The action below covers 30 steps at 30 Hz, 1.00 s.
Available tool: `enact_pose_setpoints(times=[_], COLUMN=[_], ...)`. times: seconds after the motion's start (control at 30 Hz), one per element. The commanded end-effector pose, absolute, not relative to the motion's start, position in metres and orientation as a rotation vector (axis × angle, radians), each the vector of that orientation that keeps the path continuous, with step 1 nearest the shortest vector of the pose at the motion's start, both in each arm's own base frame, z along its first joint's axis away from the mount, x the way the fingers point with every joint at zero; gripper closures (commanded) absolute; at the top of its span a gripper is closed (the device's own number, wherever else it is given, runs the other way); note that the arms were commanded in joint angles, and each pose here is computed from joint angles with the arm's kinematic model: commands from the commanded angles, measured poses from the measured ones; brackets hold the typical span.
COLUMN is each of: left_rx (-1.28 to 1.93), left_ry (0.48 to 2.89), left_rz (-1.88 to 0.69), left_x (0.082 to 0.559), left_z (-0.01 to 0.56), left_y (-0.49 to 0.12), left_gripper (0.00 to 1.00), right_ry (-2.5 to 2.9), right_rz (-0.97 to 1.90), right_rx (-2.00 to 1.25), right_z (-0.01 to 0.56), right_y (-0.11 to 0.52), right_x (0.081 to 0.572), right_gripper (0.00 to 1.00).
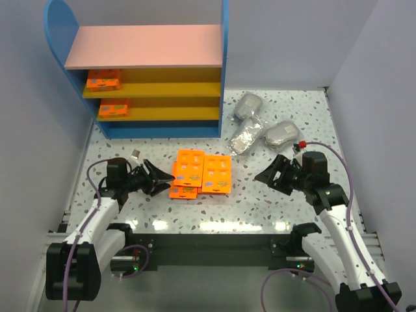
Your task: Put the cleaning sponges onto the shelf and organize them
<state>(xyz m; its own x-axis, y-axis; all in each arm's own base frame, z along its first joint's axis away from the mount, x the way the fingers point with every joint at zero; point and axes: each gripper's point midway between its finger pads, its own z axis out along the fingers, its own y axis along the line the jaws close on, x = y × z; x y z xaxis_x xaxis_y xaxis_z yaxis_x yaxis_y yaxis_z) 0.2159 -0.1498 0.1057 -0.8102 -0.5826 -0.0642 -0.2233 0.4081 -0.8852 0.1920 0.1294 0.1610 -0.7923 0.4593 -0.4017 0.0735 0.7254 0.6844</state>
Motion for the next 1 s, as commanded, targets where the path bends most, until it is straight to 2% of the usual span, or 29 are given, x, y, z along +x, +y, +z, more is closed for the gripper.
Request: enact_pose_setpoints(times=[0.0, 0.3, 0.5, 0.8, 0.9, 0.97], left_rx=[-0.828, -0.903, -0.936, -0.938, -0.939, -0.931], left_ry=[2.325, 2.19, 2.222, 2.12, 2.151, 2.158], left_rz=[-1.362, -1.365, -1.333, -1.346, -1.343, -1.352], left_x=[0.206, 0.216, 0.219, 0.237, 0.237, 0.236], left_z=[0.093, 0.11, 0.103, 0.113, 0.105, 0.102], left_y=[-0.15, -0.154, -0.164, -0.169, -0.174, -0.177], left_gripper=[0.43, 0.39, 0.41, 0.44, 0.48, 0.53], right_ry=[2.352, 2.356, 2.354, 2.355, 2.351, 2.352], right_rz=[0.941, 0.943, 0.94, 0.936, 0.939, 0.937], right_rx=[0.377, 0.376, 0.377, 0.381, 0.376, 0.378], right_z=[0.164, 0.162, 0.163, 0.162, 0.163, 0.162], right_y=[0.134, 0.134, 0.134, 0.133, 0.134, 0.134], right_x=[0.192, 0.192, 0.192, 0.193, 0.194, 0.194], right_gripper=[0.26, 0.26, 0.26, 0.26, 0.26, 0.26])
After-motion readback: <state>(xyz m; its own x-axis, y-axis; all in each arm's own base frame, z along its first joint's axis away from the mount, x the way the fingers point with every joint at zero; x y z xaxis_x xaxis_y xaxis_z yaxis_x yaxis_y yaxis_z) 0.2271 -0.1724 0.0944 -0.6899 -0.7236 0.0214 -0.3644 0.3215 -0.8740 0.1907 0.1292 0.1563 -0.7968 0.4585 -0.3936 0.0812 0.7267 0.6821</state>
